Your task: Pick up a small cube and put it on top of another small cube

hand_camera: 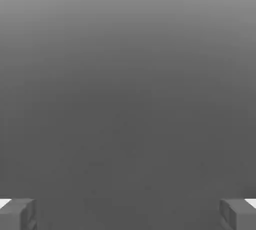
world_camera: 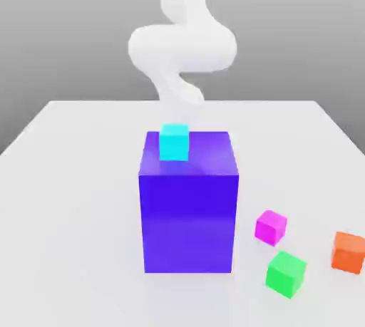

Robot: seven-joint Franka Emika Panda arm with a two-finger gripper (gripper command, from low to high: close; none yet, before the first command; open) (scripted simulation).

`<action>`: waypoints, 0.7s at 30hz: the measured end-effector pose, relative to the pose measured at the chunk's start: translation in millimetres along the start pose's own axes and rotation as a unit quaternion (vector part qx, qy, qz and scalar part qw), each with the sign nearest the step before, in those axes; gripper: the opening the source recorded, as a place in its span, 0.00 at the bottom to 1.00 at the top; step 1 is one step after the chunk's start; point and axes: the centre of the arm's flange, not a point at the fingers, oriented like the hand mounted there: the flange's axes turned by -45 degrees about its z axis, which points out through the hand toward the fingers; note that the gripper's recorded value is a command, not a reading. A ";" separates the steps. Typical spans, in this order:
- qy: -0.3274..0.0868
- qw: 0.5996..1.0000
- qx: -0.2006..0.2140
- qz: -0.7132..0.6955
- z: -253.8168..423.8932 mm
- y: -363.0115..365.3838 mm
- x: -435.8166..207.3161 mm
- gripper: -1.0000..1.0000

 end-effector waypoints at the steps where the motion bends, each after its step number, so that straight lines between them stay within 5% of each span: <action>1: -0.010 1.000 0.009 -0.029 15.8 -5.0 -3.3 0.50; 11: -0.083 0.946 0.098 -0.297 147.4 -69.0 -59.1 0.50; 21: -0.124 0.807 0.194 -0.544 240.0 -142.2 -155.8 0.50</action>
